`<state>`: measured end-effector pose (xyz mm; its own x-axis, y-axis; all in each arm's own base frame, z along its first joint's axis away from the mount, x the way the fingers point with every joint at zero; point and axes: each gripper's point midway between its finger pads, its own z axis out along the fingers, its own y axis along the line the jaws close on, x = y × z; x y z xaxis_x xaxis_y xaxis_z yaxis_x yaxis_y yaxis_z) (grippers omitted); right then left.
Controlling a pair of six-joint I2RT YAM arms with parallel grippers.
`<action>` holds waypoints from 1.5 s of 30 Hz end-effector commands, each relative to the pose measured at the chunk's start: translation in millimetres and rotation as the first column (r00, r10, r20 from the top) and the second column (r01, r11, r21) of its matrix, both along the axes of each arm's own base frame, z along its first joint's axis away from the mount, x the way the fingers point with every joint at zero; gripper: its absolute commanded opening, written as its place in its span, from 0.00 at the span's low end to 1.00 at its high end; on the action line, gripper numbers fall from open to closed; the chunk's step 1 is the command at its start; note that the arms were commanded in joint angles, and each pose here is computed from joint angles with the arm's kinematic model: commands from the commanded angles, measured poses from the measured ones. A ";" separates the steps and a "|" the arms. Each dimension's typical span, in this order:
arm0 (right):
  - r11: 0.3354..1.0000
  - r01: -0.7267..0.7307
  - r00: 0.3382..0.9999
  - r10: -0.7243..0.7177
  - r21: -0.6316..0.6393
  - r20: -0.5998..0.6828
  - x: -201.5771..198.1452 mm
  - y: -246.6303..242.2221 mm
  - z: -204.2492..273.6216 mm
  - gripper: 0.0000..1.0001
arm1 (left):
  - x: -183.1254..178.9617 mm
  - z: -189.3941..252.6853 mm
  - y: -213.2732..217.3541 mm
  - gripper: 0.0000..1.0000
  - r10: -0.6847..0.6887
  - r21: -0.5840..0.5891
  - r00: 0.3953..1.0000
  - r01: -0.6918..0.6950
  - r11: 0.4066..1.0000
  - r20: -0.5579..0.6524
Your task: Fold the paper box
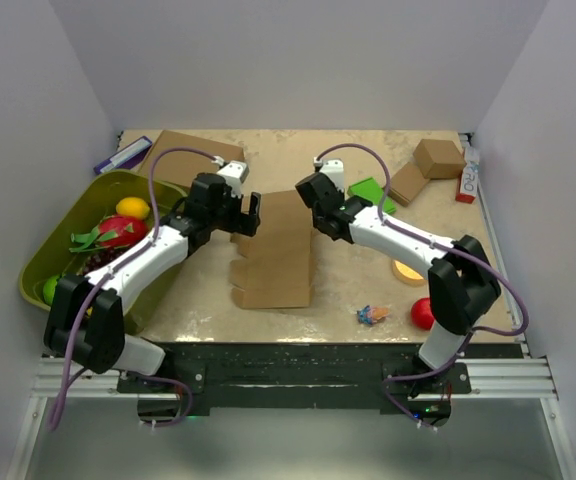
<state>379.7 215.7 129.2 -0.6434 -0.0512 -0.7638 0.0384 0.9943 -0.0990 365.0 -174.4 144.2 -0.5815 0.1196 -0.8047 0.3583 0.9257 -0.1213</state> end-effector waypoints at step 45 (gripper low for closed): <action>0.963 -0.061 0.991 0.028 0.264 0.129 -32.8 -21.9 69.2 0.54 | 31.4 17.5 17.3 0.00 0.050 0.034 0.978 -0.058 0.998 0.201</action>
